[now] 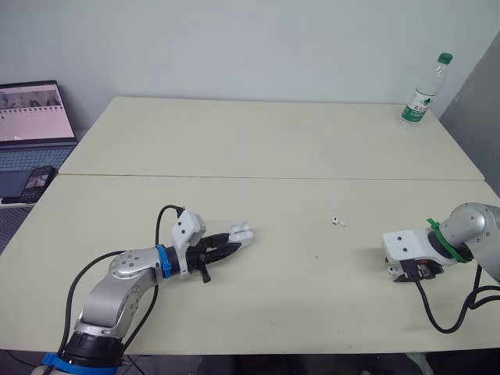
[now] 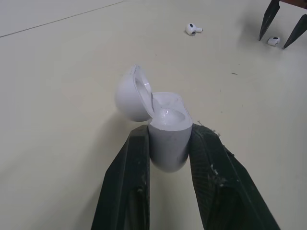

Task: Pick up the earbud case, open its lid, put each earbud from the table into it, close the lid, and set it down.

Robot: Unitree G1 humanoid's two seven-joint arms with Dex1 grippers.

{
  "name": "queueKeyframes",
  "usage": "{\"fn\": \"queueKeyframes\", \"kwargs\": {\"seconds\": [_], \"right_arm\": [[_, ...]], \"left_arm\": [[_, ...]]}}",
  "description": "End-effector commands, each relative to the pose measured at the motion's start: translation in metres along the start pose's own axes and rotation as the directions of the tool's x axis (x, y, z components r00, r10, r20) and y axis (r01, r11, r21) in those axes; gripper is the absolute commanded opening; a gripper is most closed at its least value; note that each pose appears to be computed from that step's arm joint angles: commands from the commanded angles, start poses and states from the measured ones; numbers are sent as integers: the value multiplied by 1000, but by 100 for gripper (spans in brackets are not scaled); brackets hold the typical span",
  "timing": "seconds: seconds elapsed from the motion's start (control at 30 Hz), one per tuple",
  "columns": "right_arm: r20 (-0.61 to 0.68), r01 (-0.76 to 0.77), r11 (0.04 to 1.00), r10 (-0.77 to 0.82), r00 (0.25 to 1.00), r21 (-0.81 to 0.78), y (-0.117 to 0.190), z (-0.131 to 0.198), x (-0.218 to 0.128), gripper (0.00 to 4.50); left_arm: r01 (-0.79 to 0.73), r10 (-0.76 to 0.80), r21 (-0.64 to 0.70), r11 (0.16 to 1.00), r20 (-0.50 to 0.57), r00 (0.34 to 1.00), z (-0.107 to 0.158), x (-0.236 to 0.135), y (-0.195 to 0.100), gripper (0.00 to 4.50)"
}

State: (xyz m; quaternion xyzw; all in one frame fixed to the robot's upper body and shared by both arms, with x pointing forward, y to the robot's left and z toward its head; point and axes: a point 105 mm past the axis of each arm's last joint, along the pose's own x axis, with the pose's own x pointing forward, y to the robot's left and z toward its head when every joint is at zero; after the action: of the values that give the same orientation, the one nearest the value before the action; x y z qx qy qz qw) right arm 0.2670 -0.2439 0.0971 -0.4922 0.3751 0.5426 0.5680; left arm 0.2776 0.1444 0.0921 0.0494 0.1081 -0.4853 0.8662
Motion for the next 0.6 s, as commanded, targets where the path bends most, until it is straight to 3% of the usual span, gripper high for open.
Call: {"fn": "queueKeyframes", "kwargs": {"seconds": [0.03, 0.17, 0.6], "right_arm": [[-8, 18, 1000, -18, 1000, -22, -2, 2, -4, 232], [-7, 11, 1000, -11, 1000, -21, 0, 2, -3, 140], [-8, 12, 1000, -13, 1000, -17, 1, 1, -2, 140]], "left_arm": [[6, -6, 30, 1000, 19, 1000, 6, -2, -1, 81], [5, -6, 30, 1000, 19, 1000, 6, -3, -1, 81], [9, -9, 34, 999, 18, 1000, 11, -1, -1, 81]]}}
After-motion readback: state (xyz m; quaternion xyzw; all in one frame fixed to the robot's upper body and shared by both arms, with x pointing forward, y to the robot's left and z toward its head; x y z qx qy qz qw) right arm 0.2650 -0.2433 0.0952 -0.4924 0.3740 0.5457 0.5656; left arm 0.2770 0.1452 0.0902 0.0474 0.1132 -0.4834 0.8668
